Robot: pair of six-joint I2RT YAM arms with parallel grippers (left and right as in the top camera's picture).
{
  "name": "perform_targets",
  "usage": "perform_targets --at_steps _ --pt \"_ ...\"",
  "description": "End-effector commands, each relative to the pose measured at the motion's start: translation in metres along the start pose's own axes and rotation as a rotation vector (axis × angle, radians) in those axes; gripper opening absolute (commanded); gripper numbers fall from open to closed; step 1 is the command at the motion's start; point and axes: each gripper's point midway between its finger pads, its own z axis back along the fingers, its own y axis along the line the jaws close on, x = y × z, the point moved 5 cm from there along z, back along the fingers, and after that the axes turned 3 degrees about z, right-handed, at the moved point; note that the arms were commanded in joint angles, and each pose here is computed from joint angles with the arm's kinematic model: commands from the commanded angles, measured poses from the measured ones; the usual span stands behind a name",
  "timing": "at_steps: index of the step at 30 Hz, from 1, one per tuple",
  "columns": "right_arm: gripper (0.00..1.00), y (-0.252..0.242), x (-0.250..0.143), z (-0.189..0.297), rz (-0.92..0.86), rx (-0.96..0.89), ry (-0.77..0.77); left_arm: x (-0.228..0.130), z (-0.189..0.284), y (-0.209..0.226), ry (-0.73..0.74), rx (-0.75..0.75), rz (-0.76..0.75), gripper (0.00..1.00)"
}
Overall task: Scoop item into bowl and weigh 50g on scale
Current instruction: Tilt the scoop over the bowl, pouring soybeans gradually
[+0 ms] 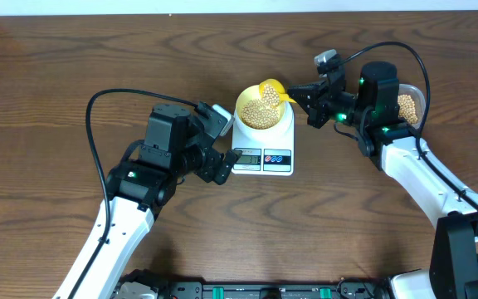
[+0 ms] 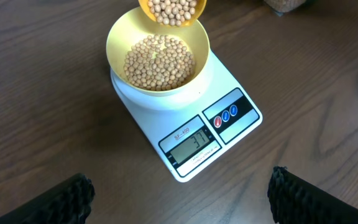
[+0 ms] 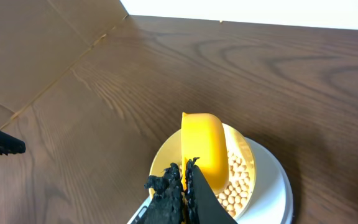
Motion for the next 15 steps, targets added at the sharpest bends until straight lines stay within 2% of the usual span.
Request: perform_targets --at_steps 1,15 --pt "0.01 0.0020 -0.0011 -0.0024 0.047 0.009 0.003 0.0009 0.0028 -0.0007 -0.011 -0.007 0.002 0.91" --pt "0.01 0.0020 -0.0010 -0.0024 0.125 0.010 0.003 0.0009 0.0028 -0.0007 -0.011 -0.007 0.002 0.91"
